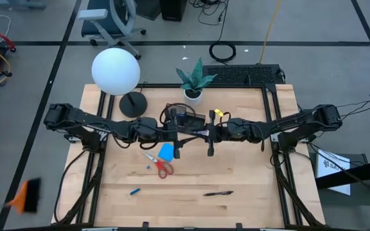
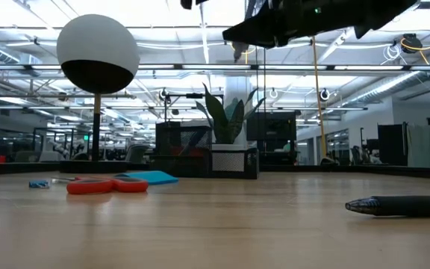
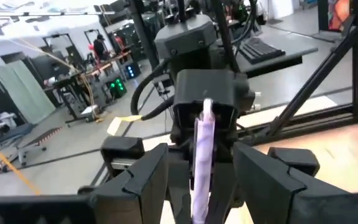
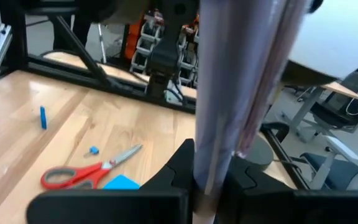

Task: Pick and place office supplies into organizer
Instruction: Put the purple pen into the desk organizer

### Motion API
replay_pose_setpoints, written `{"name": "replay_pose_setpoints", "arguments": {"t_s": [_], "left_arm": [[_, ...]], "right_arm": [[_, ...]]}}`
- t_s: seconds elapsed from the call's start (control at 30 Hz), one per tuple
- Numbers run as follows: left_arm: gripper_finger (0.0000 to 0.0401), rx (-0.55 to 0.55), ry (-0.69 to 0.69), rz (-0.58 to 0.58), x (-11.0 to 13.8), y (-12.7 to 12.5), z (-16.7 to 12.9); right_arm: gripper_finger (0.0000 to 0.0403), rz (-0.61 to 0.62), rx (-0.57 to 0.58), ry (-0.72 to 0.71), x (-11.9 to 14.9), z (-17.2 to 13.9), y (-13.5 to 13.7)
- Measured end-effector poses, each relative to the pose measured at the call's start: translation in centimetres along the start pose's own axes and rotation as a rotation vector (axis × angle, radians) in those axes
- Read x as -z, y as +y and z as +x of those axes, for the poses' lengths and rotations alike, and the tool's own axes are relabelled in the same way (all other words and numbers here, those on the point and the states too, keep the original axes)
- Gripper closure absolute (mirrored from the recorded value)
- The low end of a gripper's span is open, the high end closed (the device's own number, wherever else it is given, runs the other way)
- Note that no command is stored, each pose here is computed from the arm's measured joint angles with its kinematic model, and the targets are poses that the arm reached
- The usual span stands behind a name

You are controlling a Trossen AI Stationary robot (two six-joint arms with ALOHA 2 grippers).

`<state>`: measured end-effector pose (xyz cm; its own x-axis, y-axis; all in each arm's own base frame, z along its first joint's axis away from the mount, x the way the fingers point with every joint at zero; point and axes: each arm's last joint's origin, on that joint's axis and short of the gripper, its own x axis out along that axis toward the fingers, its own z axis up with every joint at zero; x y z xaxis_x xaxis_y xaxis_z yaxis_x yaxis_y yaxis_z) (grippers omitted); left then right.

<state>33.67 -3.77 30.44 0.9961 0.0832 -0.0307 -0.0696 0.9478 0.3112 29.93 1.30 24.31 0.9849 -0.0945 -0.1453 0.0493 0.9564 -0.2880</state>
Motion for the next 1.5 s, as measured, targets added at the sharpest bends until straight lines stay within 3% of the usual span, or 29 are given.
{"name": "replay_pose_setpoints", "arguments": {"t_s": [0.27, 0.5, 0.7, 0.83, 1.03, 1.3, 1.5], "left_arm": [[0.0212, 0.046, -0.004, -0.001, -0.1, -0.6, 2.1], [0.0212, 0.028, 0.117, 0.029, -0.2, -1.0, 4.7], [0.0215, 0.004, 0.141, 0.043, -0.4, -1.0, 4.6], [0.025, -0.001, 0.137, 0.048, -0.5, -1.0, 4.5], [0.036, 0.0, 0.138, 0.081, -0.5, -1.0, 4.5], [0.0364, -0.023, 0.163, 0.118, -0.5, -1.1, 4.4], [0.0364, -0.052, 0.208, 0.136, -0.6, -1.2, 3.8]], "right_arm": [[0.0382, 0.001, 0.001, -0.01, -0.3, 0.2, -0.1], [0.0382, -0.001, -0.002, 0.002, -0.2, 0.2, 0.0], [0.0382, -0.002, -0.026, -0.007, -0.3, 0.2, 0.0], [0.0382, -0.005, -0.026, -0.012, -0.3, 0.2, 0.0], [0.0382, -0.012, -0.038, -0.009, -0.3, 0.2, 0.1], [0.038, -0.03, -0.029, -0.002, -0.2, 0.2, 0.1], [0.0338, -0.026, -0.016, -0.016, -0.4, 0.2, 0.0]]}}
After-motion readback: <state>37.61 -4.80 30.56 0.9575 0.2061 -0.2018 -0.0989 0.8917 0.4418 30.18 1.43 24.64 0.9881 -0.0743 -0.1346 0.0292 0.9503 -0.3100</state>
